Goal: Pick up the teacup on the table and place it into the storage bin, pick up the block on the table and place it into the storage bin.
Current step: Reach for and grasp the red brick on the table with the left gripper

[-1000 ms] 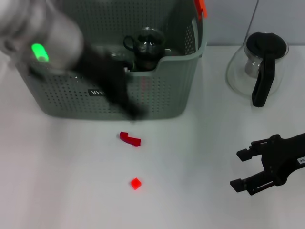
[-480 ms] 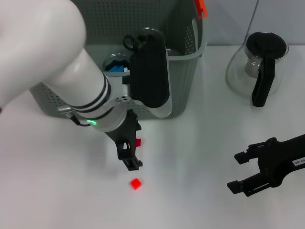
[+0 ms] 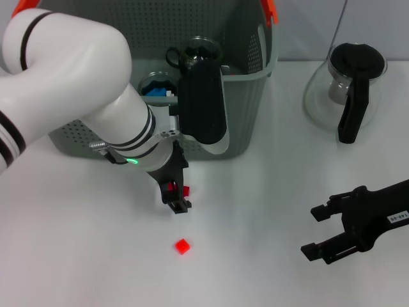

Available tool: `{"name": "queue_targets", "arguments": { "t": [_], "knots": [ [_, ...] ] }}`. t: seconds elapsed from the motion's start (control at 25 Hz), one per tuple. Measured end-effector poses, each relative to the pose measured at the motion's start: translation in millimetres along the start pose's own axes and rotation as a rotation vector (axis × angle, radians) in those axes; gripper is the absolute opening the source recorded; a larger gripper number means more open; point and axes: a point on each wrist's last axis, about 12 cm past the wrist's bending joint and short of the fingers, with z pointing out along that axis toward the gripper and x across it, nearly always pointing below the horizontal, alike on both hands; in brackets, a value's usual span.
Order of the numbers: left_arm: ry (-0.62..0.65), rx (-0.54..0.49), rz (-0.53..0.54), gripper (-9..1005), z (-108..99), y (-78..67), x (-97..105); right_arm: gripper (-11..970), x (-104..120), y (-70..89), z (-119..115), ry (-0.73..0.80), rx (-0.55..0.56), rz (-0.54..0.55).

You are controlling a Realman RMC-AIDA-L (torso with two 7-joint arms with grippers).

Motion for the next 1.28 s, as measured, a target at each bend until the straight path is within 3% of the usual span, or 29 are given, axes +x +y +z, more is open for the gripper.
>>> {"name": "queue_targets", "arguments": {
  "t": [0.56,0.8,1.28],
  "knots": [
    [0.03,-0.023,-0.015,557,16.8,4.6,8.9,943,-0.1,-0.3,0.3,-0.001,0.002,-0.003],
    [0.026,-0.027,-0.031,559,16.4,6.7,11.2,943,-0.1,-0.4,0.4,-0.001,0.003,-0.003],
    [0.048,0.003,-0.034,342,16.8,5.4,11.7,943,0.1,-0.6,0.6,-0.002,0.004,-0.004]
  ]
}}
